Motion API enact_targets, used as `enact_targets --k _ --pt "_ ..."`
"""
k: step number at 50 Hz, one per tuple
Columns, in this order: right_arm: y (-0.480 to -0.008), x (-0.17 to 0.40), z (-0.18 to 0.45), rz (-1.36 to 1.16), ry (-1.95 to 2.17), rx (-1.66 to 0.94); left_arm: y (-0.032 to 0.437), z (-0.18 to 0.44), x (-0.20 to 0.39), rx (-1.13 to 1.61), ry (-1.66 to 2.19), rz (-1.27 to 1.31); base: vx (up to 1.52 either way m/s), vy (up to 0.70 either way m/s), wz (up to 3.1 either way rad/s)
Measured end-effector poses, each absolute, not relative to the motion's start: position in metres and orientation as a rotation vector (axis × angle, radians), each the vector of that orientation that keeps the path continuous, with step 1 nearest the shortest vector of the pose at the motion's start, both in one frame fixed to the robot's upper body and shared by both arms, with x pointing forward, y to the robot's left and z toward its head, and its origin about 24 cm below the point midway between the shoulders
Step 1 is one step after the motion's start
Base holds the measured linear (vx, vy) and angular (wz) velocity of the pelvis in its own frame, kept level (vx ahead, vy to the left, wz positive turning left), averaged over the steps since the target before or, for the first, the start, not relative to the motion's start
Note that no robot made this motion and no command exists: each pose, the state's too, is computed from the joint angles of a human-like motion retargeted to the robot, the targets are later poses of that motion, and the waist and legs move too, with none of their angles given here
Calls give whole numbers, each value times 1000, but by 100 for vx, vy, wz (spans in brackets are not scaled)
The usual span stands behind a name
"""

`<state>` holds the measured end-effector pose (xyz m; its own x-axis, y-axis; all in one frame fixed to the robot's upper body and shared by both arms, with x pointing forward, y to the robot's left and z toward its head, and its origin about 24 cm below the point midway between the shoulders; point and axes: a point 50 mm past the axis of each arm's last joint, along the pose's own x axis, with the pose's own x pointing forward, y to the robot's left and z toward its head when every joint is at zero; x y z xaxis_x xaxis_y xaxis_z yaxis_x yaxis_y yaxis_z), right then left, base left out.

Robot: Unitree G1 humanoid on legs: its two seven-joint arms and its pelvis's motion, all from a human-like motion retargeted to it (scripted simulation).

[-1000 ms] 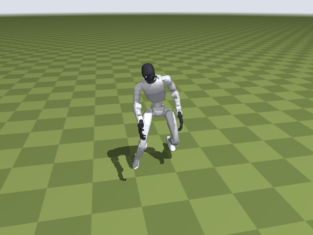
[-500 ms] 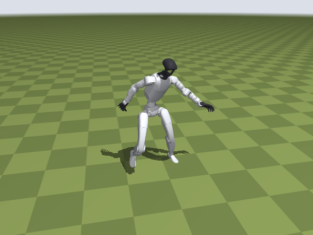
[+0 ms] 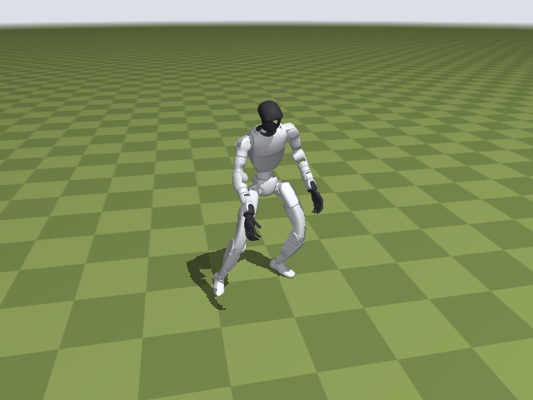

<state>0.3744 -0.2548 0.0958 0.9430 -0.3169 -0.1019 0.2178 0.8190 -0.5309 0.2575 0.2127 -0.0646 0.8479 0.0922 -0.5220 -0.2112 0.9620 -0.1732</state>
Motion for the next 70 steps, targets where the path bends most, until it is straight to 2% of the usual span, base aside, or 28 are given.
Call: enact_targets --k 5,10,14,16,18,20,22,25,27,29,31,33,35,38,40,42,45,48,52,56,60,65,70 --pt "-247 342 109 -178 -68 -590 286 -16 283 157 435 322 48 21 116" --pt "-233 304 95 9 -88 -486 362 54 302 603 407 565 48 17 123" --pt "-249 273 52 70 123 -488 373 102 327 610 435 882 40 12 256" --pt "-272 252 18 93 336 -568 347 113 348 485 434 936 40 11 315" --pt "-298 222 -20 134 592 -691 298 112 373 300 384 845 43 9 298" --pt "-324 181 -58 198 880 -829 235 101 393 132 310 612 46 5 267" --pt "-348 130 -89 233 1197 -888 167 81 395 85 251 282 49 1 263" --pt "-369 49 -110 145 1606 -791 84 45 365 207 185 -202 54 -5 296" --pt "-372 17 -111 126 1740 -723 58 26 337 344 141 -417 53 -14 323" --pt "-373 5 -109 185 1771 -659 56 16 316 456 86 -529 46 -20 327" --pt "-381 8 -102 151 1705 -601 72 18 303 508 26 -520 33 -10 315" --pt "-396 19 -92 -43 1587 -608 101 20 293 483 5 -397 25 -11 245" --pt "-412 39 -80 -348 1425 -777 137 8 272 408 46 -193 28 -16 145" --pt "-432 100 -43 -733 1199 -1155 188 -29 239 172 252 226 25 -3 107" --pt "-429 153 -17 -886 1006 -1201 224 -59 209 61 440 476 27 6 103" --pt "-408 212 2 -886 767 -979 260 -82 176 19 609 668 31 11 102" --pt "-356 276 21 -619 456 -503 304 -103 129 24 800 882 37 18 122" --pt "-308 298 35 -396 267 -179 341 -101 104 -57 840 1191 42 26 173" --pt "-276 290 35 -284 176 -84 394 -72 99 -138 778 1436 53 30 204" --pt "-271 257 31 -262 155 -217 434 -22 139 41 714 1399 53 18 289" --pt "-270 227 37 -198 147 -347 434 6 189 261 766 1205 48 4 244" --pt "-258 221 35 -61 178 -389 382 -22 229 427 842 869 62 -3 121" --pt "-267 242 23 173 325 -682 290 -75 238 526 803 420 80 -3 -27"
